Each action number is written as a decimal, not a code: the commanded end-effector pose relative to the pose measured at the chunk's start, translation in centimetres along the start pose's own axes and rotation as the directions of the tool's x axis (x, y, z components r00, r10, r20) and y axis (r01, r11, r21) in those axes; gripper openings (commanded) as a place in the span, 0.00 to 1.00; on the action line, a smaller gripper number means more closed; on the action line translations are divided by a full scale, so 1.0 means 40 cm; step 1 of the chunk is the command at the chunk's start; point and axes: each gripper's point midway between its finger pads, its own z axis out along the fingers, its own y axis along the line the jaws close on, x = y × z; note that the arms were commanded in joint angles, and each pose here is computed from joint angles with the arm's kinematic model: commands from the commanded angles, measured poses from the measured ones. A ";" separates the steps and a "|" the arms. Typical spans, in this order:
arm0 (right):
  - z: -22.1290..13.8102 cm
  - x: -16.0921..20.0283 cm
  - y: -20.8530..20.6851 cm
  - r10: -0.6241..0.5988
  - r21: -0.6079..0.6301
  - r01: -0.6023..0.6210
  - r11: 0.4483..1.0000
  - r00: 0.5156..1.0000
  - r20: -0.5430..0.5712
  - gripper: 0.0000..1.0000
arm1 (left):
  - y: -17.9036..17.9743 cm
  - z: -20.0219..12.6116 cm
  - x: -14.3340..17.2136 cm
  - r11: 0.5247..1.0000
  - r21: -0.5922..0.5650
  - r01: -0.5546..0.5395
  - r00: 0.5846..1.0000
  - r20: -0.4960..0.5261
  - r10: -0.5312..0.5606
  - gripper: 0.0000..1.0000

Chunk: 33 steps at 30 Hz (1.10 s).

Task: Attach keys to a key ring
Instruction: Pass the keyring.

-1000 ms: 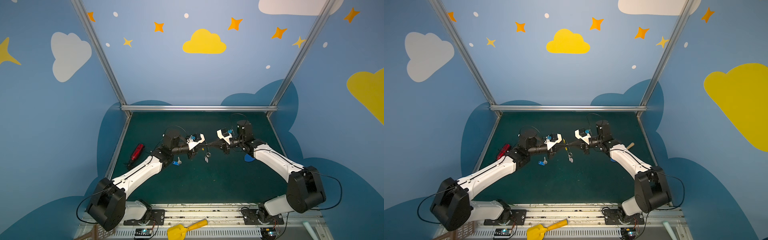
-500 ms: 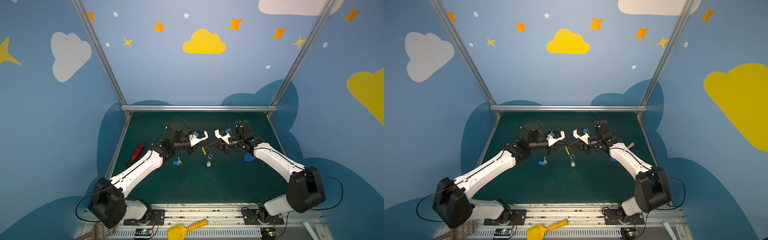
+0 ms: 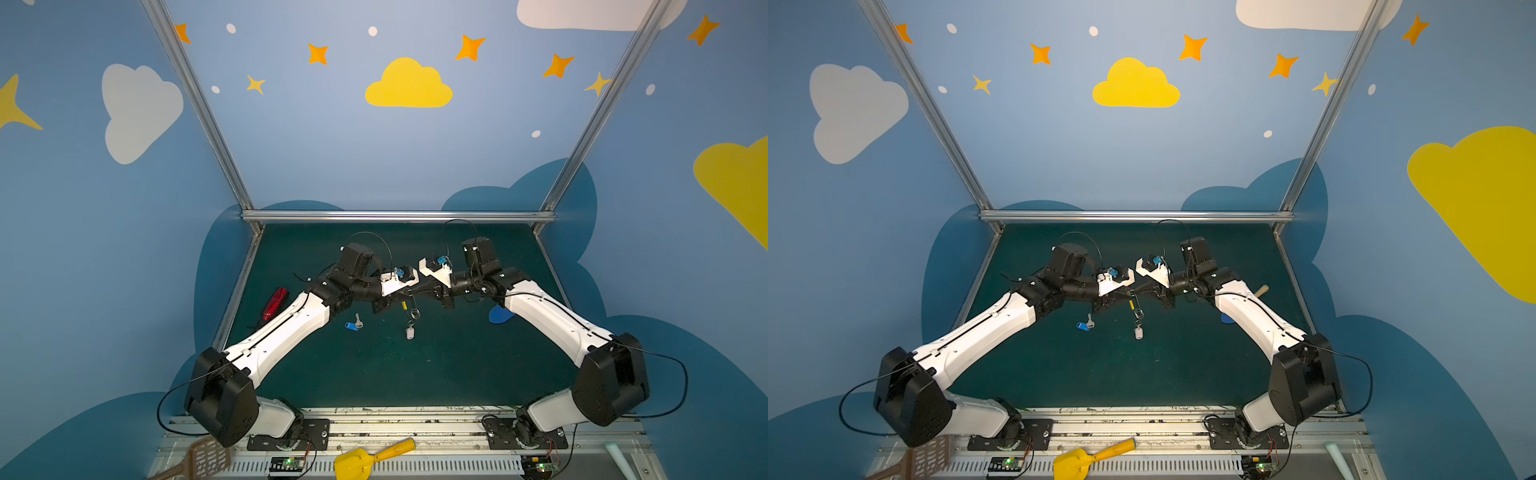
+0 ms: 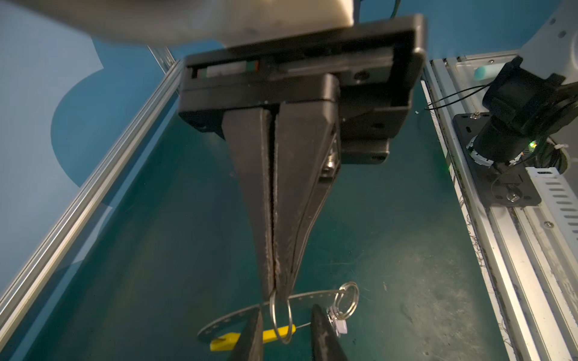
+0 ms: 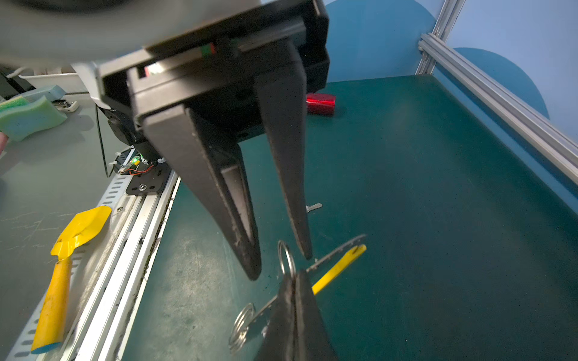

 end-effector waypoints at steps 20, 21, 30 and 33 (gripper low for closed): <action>-0.002 -0.005 0.010 -0.030 -0.023 0.030 0.999 0.999 0.018 0.00 | 0.002 0.021 -0.016 1.000 0.031 -0.006 1.000 -0.002 0.006 0.04; -0.006 -0.005 0.008 -0.027 -0.021 0.028 0.999 0.999 0.022 0.04 | 0.000 0.020 -0.020 0.999 0.035 -0.007 1.000 0.004 0.007 0.04; -0.051 0.004 -0.018 -0.004 0.022 0.001 1.000 0.994 0.105 0.18 | 0.002 0.004 -0.075 1.000 0.003 -0.005 0.988 0.155 0.005 0.04; -0.059 0.001 -0.010 -0.014 0.014 0.013 1.000 0.992 0.129 0.19 | 0.003 0.002 -0.084 1.000 -0.008 0.001 0.981 0.196 0.001 0.04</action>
